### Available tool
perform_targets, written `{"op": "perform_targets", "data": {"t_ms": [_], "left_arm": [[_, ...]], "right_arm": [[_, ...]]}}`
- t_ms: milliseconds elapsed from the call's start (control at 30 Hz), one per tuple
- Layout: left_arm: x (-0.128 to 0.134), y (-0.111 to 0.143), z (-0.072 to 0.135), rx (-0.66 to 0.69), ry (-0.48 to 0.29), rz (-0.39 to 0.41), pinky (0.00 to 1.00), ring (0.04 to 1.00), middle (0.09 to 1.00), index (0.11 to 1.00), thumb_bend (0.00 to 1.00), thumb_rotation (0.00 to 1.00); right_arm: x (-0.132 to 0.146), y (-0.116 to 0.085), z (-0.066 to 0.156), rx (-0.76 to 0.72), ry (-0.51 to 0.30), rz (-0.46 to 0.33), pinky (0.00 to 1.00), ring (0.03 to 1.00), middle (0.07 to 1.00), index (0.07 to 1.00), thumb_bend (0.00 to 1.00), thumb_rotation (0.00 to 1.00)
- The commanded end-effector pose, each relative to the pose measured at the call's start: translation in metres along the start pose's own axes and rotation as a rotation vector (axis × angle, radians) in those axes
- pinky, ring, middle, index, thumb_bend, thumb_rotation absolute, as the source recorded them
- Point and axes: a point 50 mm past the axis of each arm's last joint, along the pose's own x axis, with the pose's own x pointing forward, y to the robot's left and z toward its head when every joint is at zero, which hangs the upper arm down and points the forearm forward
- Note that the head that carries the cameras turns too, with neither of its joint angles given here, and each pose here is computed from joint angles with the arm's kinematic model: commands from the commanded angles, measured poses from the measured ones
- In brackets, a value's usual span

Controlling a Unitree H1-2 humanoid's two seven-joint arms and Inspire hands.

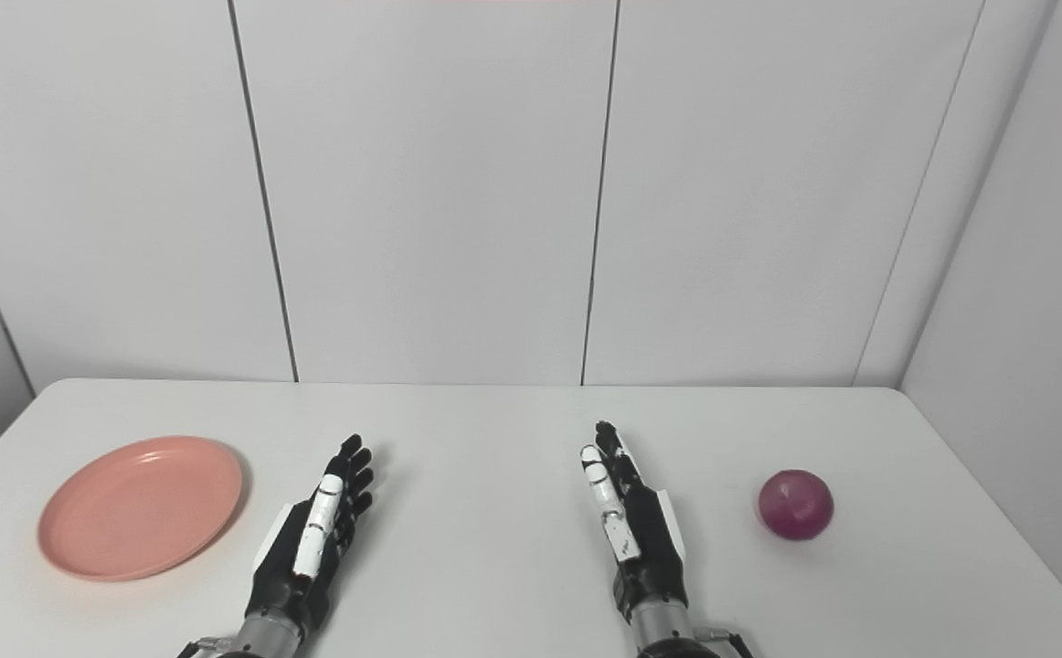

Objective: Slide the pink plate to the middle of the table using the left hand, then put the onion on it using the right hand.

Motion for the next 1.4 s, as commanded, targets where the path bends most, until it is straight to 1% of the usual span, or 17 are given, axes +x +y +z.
{"op": "perform_targets", "data": {"t_ms": [0, 33, 267, 333, 433, 467, 500, 600, 667, 700, 733, 800, 967, 1033, 1233, 1367], "left_arm": [[0.010, -0.006, 0.021, -0.002, -0.096, -0.016, 1.00, 1.000, 1.000, 1.000, 0.55, 1.00], [0.010, -0.006, 0.021, -0.001, -0.095, -0.014, 1.00, 1.000, 1.000, 1.000, 0.55, 1.00], [0.010, -0.006, 0.021, -0.002, -0.095, -0.013, 1.00, 1.000, 1.000, 1.000, 0.56, 1.00], [0.010, -0.006, 0.020, -0.004, -0.095, -0.014, 1.00, 1.000, 1.000, 1.000, 0.56, 1.00], [0.010, -0.008, 0.019, -0.003, -0.093, -0.014, 1.00, 1.000, 1.000, 1.000, 0.56, 1.00], [0.010, -0.009, 0.019, 0.000, -0.094, -0.016, 1.00, 1.000, 1.000, 1.000, 0.57, 1.00], [0.010, -0.011, 0.018, 0.000, -0.094, -0.018, 1.00, 1.000, 1.000, 1.000, 0.57, 1.00], [0.011, -0.016, 0.018, -0.003, -0.094, -0.023, 1.00, 1.000, 1.000, 1.000, 0.58, 1.00], [0.012, -0.020, 0.018, -0.003, -0.093, -0.021, 1.00, 1.000, 1.000, 1.000, 0.58, 1.00], [0.012, -0.023, 0.018, 0.000, -0.096, -0.015, 1.00, 1.000, 1.000, 1.000, 0.58, 1.00], [0.013, -0.025, 0.018, 0.002, -0.098, -0.011, 1.00, 1.000, 1.000, 1.000, 0.58, 1.00], [0.015, -0.028, 0.018, 0.006, -0.103, -0.004, 1.00, 1.000, 1.000, 0.999, 0.58, 1.00], [0.021, -0.035, 0.020, 0.006, -0.123, 0.012, 1.00, 1.000, 1.000, 1.000, 0.57, 1.00], [0.023, -0.035, 0.020, 0.001, -0.126, 0.013, 1.00, 1.000, 1.000, 1.000, 0.58, 1.00], [0.027, -0.031, 0.027, 0.031, -0.144, 0.013, 1.00, 1.000, 1.000, 0.998, 0.59, 1.00], [0.028, -0.027, 0.034, 0.025, -0.160, 0.013, 1.00, 1.000, 1.000, 0.998, 0.59, 1.00]], "right_arm": [[0.015, 0.008, 0.024, -0.015, -0.096, 0.041, 1.00, 0.975, 0.976, 0.949, 0.47, 0.83], [0.015, 0.007, 0.024, -0.014, -0.095, 0.039, 1.00, 0.976, 0.977, 0.951, 0.46, 0.84], [0.014, 0.008, 0.024, -0.009, -0.092, 0.032, 0.99, 0.967, 0.968, 0.944, 0.45, 0.82], [0.014, 0.008, 0.023, -0.005, -0.089, 0.025, 0.98, 0.959, 0.960, 0.934, 0.46, 0.80], [0.013, 0.006, 0.022, -0.003, -0.087, 0.029, 0.98, 0.961, 0.961, 0.935, 0.46, 0.80], [0.013, 0.005, 0.022, -0.006, -0.094, 0.044, 0.98, 0.962, 0.964, 0.940, 0.45, 0.81], [0.012, 0.003, 0.022, -0.005, -0.097, 0.049, 0.99, 0.970, 0.973, 0.955, 0.43, 0.84], [0.011, -0.003, 0.023, 0.000, -0.102, 0.062, 1.00, 0.969, 0.972, 0.958, 0.42, 0.84], [0.010, -0.008, 0.024, -0.004, -0.103, 0.083, 1.00, 0.987, 0.992, 0.986, 0.40, 0.89], [0.009, -0.011, 0.025, -0.021, -0.101, 0.103, 1.00, 0.990, 0.994, 0.989, 0.40, 0.90], [0.008, -0.013, 0.026, -0.033, -0.100, 0.116, 1.00, 0.996, 0.998, 0.996, 0.40, 0.95], [0.007, -0.018, 0.029, -0.052, -0.090, 0.132, 1.00, 1.000, 1.000, 1.000, 0.40, 0.99], [0.005, -0.026, 0.031, -0.032, -0.093, 0.142, 1.00, 1.000, 1.000, 1.000, 0.37, 1.00], [0.006, -0.028, 0.031, -0.023, -0.094, 0.147, 1.00, 1.000, 1.000, 1.000, 0.38, 1.00], [0.008, -0.030, 0.031, -0.025, -0.101, 0.166, 1.00, 1.000, 1.000, 1.000, 0.38, 1.00], [0.008, -0.030, 0.030, -0.025, -0.103, 0.168, 1.00, 1.000, 1.000, 1.000, 0.38, 1.00]]}}
